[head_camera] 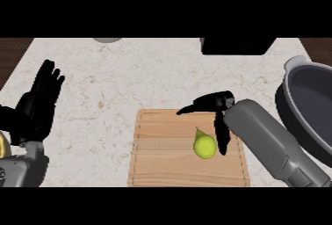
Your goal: Pick the pear from the cutting board and place it in the pot
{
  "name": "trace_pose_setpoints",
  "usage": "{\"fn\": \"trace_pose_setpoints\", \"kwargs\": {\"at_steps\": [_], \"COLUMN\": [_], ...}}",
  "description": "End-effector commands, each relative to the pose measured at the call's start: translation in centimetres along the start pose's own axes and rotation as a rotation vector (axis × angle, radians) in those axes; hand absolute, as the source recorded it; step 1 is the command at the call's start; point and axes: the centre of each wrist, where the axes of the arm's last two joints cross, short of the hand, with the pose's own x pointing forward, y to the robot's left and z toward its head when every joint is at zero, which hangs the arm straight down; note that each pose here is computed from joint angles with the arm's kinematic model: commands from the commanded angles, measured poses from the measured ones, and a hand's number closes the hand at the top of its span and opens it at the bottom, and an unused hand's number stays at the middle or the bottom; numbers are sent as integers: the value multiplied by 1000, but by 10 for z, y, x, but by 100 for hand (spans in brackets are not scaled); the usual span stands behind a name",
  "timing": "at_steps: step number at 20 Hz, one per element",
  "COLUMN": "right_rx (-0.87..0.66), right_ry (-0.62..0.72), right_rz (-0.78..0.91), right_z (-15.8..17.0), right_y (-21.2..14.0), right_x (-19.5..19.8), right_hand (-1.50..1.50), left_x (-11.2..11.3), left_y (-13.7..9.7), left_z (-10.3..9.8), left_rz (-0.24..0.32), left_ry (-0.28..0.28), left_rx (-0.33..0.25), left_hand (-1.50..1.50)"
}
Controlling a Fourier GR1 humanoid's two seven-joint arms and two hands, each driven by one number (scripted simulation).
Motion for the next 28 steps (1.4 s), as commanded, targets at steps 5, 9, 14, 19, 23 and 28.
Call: {"fn": "trace_pose_setpoints", "kwargs": {"at_steps": [5,9,14,19,23,28], "right_rx": [-10,3,2,22,12,26], "right_ry": [-6,35,52,-80,-78,-73], "right_rz": [13,5,12,153,119,126], "right_z": [-17,-26,-38,-28,-50,-39], "right_y": [27,27,41,39,47,42], "right_x": [11,-9,-19,-10,-6,-20], "right_hand": [-150,-150,-150,150,150,150], "left_x": [1,9,24,-3,2,-14], "left_y": [-5,-1,-1,-6,3,2], "left_z": [-2,8,-6,-13,-6,1], "left_rz": [20,8,-10,5,-13,-5], "left_ry": [12,19,-15,-6,5,-8], "left_rx": [-3,-16,0,6,-5,-5], "left_hand": [0,0,0,0,0,0]}}
